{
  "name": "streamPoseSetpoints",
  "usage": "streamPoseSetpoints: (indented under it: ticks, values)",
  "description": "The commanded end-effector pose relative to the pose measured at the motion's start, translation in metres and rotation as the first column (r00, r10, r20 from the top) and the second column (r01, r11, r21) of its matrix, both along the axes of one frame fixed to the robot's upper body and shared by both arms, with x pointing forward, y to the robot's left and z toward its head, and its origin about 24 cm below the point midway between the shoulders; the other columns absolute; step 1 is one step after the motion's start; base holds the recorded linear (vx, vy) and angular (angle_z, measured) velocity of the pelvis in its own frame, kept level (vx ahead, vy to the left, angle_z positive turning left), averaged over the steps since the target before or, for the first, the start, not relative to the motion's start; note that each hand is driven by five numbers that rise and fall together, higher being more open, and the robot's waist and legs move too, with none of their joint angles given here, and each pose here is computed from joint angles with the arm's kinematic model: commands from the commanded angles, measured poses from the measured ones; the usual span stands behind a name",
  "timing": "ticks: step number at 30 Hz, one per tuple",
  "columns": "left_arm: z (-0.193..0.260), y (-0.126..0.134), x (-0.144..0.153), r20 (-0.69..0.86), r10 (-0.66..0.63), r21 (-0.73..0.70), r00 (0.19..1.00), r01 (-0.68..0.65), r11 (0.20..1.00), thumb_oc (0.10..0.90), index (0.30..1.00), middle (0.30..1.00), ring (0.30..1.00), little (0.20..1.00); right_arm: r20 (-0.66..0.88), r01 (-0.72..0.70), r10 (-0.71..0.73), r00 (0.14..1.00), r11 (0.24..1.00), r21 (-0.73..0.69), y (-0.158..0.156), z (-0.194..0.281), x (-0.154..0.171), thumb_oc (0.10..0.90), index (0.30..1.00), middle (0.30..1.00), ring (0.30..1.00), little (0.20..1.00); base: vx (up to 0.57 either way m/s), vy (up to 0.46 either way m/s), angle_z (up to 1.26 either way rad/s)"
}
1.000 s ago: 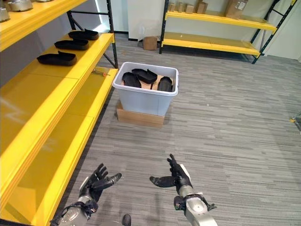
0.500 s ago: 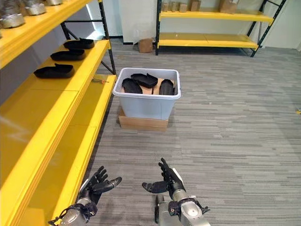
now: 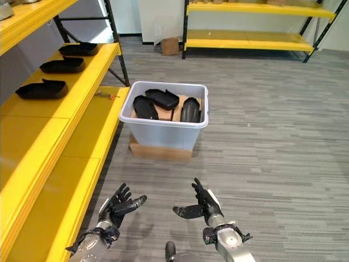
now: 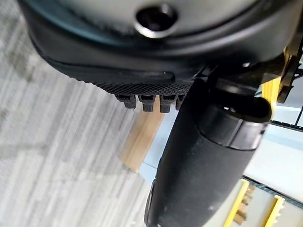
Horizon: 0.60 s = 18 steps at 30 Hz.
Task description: Move parts from the plastic box to the shelf.
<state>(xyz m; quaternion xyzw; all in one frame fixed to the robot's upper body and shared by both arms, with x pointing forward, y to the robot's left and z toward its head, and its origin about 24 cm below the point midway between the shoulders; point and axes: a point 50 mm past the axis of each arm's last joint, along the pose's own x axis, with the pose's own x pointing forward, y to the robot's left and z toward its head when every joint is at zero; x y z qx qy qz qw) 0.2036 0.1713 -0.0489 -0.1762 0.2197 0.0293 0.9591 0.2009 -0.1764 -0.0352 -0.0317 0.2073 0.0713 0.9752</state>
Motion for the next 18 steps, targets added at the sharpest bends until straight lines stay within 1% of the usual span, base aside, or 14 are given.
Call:
streamPoseSetpoints:
  ticks: [1, 3, 6, 9, 11, 15, 18]
  values:
    - [0.019, 0.014, -0.001, 0.118, -0.005, 0.051, 0.993, -0.001, 0.999, 0.9, 1.0, 1.0, 1.0, 1.0, 0.255, -0.001, -0.014, 0.967, 0.998, 0.06, 0.004, 0.045, 0.021, 0.9, 1.0, 1.0, 1.0, 1.0, 0.28, 0.025, -0.1]
    - [0.017, 0.013, -0.005, 0.107, -0.009, 0.053, 0.994, 0.003, 0.999, 0.9, 1.0, 1.0, 1.0, 1.0, 0.251, 0.004, -0.018, 0.968, 0.998, 0.055, 0.003, 0.044, 0.019, 0.9, 1.0, 1.0, 1.0, 1.0, 0.21, 0.046, -0.33]
    - [0.014, 0.017, -0.013, 0.089, 0.002, 0.067, 0.996, -0.008, 0.998, 0.9, 1.0, 1.0, 1.0, 1.0, 0.228, 0.008, -0.02, 0.973, 0.998, 0.056, 0.005, 0.038, 0.015, 0.9, 1.0, 1.0, 1.0, 1.0, 0.38, 0.196, -0.26]
    - [0.014, 0.022, -0.013, 0.097, 0.012, 0.07, 0.995, -0.019, 0.997, 0.9, 1.0, 1.0, 1.0, 1.0, 0.203, -0.007, -0.01, 0.979, 0.996, 0.083, 0.01, 0.033, 0.011, 0.9, 1.0, 1.0, 1.0, 1.0, 0.4, 0.236, -0.84]
    - [0.014, 0.023, -0.013, 0.098, 0.007, 0.073, 0.995, -0.014, 0.997, 0.9, 1.0, 1.0, 1.0, 1.0, 0.199, -0.017, -0.001, 0.98, 0.996, 0.088, 0.012, 0.032, 0.009, 0.9, 1.0, 1.0, 1.0, 1.0, 0.31, 0.199, -0.19]
    - [0.014, 0.023, -0.014, 0.093, 0.012, 0.069, 0.996, -0.019, 0.997, 0.9, 1.0, 1.0, 1.0, 1.0, 0.206, -0.036, 0.015, 0.978, 0.995, 0.098, 0.016, 0.034, 0.01, 0.9, 1.0, 1.0, 1.0, 1.0, 0.18, 0.132, 0.07]
    - [0.013, 0.023, -0.014, 0.087, 0.013, 0.076, 0.996, -0.02, 0.997, 0.9, 1.0, 1.0, 1.0, 1.0, 0.212, -0.047, 0.026, 0.977, 0.994, 0.096, 0.018, 0.034, 0.012, 0.9, 1.0, 1.0, 1.0, 1.0, 0.16, 0.129, -0.24]
